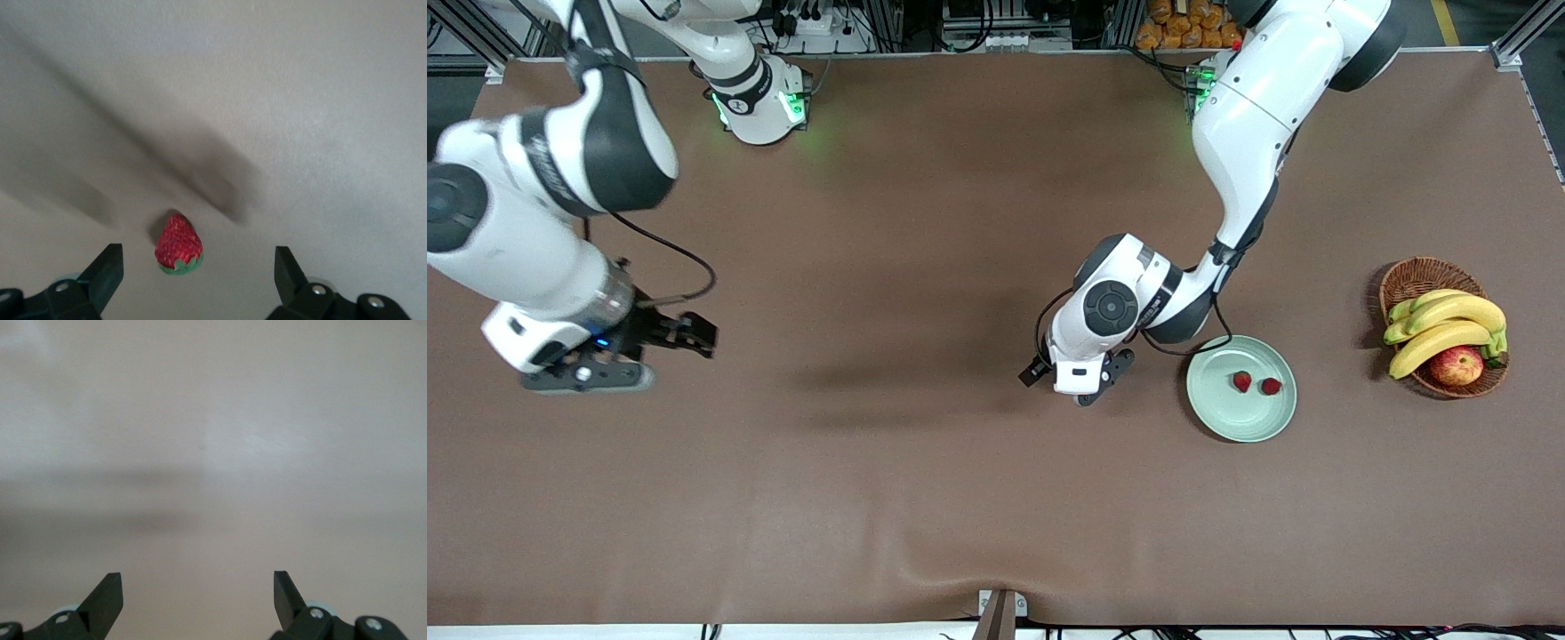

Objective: Collect all strawberries into plate
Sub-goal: 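Retract the right arm to rest while the left gripper grasps the strawberry, then carry the last strawberry to the plate with the left gripper and release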

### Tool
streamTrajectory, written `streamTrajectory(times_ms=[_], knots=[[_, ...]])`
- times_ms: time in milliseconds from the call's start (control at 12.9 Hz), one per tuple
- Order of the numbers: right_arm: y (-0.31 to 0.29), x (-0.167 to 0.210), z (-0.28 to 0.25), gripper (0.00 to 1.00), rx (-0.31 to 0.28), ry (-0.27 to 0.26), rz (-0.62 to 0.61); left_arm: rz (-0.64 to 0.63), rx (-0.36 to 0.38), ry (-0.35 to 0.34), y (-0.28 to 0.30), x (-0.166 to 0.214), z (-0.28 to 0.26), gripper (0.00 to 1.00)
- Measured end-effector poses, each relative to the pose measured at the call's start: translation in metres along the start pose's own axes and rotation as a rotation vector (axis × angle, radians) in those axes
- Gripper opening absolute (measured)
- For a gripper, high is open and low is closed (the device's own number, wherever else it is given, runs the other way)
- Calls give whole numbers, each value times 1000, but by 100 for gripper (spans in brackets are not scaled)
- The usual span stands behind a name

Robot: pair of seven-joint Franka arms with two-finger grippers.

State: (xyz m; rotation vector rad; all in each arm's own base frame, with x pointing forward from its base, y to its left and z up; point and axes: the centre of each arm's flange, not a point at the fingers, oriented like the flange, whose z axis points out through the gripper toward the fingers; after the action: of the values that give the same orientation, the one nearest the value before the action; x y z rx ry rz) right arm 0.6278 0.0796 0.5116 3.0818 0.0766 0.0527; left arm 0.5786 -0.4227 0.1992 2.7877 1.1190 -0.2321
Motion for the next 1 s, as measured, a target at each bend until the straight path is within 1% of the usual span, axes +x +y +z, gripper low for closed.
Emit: streamTrajectory(times_ms=[77, 232, 387, 464, 618, 696, 773, 928, 1005], knots=[[23, -8, -13, 100, -5, -5, -7, 4, 3, -1, 0, -3, 2, 100], [72, -24, -36, 100, 14, -20, -25, 7, 9, -3, 0, -5, 7, 98], [106, -42, -56, 100, 31, -39, -22, 3, 14, -1, -2, -2, 10, 85], [114, -51, -66, 100, 34, -47, -14, 0, 17, 1, -3, 0, 11, 85], [118, -68, -85, 100, 39, -63, -6, -3, 22, 1, -4, 3, 14, 69], [118, -76, -94, 100, 41, -71, -5, -3, 23, 1, -4, 3, 16, 68], [118, -83, -101, 100, 42, -77, -2, -2, 25, 0, -5, 2, 17, 59], [118, -91, -114, 100, 42, -68, 23, 5, 28, 0, -4, -3, 19, 34], [118, -94, -117, 100, 42, -71, 53, 8, 28, 0, -3, -5, 19, 33]])
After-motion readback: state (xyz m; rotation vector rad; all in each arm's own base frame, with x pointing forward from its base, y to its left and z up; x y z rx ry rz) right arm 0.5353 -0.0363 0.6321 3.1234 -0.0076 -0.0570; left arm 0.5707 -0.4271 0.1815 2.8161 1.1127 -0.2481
